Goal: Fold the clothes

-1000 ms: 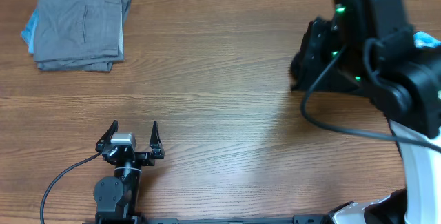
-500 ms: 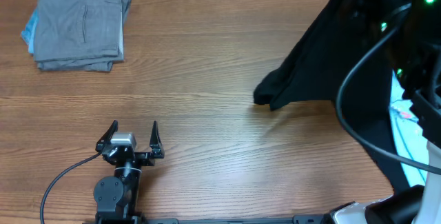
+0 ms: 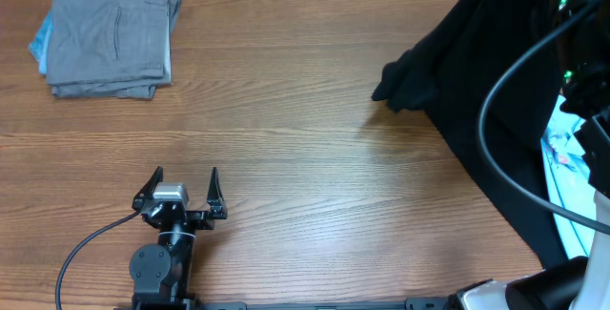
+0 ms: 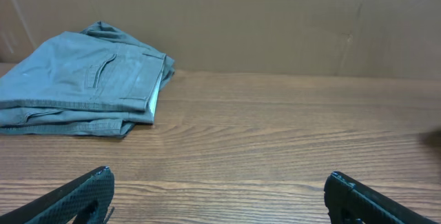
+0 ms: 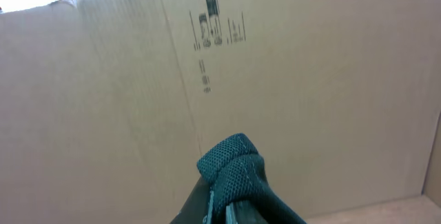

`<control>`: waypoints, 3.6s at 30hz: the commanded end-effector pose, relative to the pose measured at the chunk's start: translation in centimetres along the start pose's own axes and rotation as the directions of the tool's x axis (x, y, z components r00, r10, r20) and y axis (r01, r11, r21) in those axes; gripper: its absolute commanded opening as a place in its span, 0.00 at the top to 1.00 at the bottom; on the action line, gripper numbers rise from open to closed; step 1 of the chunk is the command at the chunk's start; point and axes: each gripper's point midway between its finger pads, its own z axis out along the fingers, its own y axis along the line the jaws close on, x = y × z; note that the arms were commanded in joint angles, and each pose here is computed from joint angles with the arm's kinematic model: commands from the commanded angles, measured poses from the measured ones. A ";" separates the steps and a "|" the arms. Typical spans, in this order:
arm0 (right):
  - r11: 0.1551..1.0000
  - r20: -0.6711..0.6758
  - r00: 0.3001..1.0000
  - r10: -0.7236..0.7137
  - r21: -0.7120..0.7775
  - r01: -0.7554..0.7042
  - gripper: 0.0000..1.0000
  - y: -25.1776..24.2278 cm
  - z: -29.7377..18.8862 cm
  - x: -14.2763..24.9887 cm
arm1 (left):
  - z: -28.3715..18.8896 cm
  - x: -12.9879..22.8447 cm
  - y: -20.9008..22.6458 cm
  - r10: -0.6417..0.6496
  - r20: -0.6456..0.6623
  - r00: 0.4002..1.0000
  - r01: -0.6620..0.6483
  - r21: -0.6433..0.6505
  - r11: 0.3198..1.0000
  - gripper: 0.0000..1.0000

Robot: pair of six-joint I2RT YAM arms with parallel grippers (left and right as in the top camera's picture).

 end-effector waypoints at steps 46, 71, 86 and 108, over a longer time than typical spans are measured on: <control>0.967 -0.764 0.631 0.132 0.240 0.088 0.31 -11.7 4.4 21.9 | 0.0 0.0 0.2 0.018 0.005 1.000 -0.018 -0.011 1.000 0.00; 0.912 -0.951 0.153 0.269 0.302 0.278 0.41 -21.2 9.6 48.6 | 0.0 0.0 0.2 0.018 0.005 1.000 -0.018 -0.011 1.000 0.00; 0.906 -0.955 0.073 0.287 0.296 0.302 0.32 -22.8 10.5 54.9 | 0.0 0.0 0.2 0.018 0.004 1.000 -0.018 -0.011 1.000 0.00; 0.874 -0.931 0.066 0.359 0.360 0.326 0.96 -27.7 11.1 60.2 | 0.0 0.0 0.2 0.018 0.005 1.000 -0.018 -0.011 1.000 0.00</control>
